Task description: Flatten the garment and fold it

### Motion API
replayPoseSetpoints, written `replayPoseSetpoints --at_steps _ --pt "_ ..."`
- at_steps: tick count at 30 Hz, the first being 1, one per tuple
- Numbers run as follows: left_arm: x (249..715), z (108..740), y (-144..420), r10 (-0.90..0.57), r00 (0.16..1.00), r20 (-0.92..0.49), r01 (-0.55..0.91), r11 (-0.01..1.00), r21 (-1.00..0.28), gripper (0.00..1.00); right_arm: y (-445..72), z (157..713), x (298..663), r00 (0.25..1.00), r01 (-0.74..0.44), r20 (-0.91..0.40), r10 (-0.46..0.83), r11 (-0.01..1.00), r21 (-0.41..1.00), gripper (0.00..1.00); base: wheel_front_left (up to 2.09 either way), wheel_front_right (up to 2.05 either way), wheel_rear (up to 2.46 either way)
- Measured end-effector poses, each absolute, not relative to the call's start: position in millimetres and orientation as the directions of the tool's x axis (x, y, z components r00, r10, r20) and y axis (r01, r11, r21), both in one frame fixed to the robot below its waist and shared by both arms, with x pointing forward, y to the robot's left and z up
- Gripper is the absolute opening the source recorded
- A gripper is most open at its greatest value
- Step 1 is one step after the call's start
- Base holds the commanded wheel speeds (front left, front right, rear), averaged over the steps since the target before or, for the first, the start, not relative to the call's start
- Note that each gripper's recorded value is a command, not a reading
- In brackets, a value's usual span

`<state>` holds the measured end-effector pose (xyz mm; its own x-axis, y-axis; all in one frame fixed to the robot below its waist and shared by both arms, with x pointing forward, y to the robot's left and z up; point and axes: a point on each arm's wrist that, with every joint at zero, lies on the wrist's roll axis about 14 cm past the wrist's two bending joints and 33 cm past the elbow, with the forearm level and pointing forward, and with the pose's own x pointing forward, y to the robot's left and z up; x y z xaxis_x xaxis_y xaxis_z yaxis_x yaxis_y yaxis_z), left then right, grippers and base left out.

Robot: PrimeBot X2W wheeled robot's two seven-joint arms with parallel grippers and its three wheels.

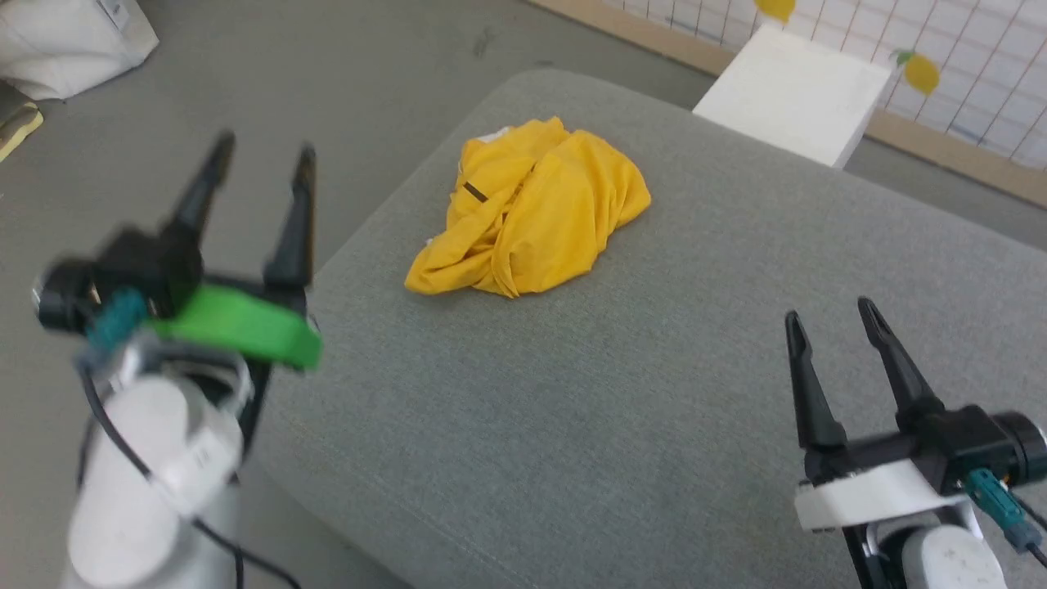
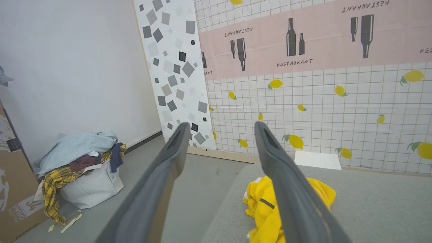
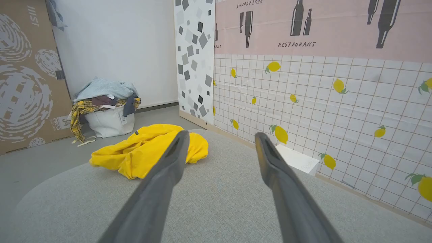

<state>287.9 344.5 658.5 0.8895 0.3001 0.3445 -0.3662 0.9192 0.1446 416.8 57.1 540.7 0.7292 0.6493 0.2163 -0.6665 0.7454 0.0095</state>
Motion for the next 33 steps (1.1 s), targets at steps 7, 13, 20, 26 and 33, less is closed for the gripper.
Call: replayPoseSetpoints --at_steps 7,13,20,26,33 --pt "362 690 360 0.227 0.944 0.24 -0.288 0.923 0.257 1.0 69 545 436 0.709 -0.679 0.249 0.659 0.734 -0.01 1.0 0.0 0.0 0.0" --pt "426 649 355 0.162 0.987 -0.014 -0.147 0.925 0.35 1.0 60 531 455 0.738 -0.654 0.227 0.636 0.757 0.004 1.0 0.0 0.0 0.0" --pt "470 564 351 0.134 0.938 -0.319 -0.037 0.956 0.293 1.0 35 517 474 0.786 -0.597 0.211 0.581 0.802 0.012 1.0 0.0 0.0 0.0" --pt "485 482 339 0.094 0.83 -0.549 0.008 0.984 0.179 1.0 16 498 489 0.822 -0.552 0.183 0.539 0.834 0.021 1.0 0.0 0.0 0.0" --pt "484 410 334 0.085 0.677 -0.731 -0.012 0.995 0.104 1.0 -6 467 496 0.86 -0.503 0.115 0.497 0.864 0.033 1.0 0.0 0.0 0.0"
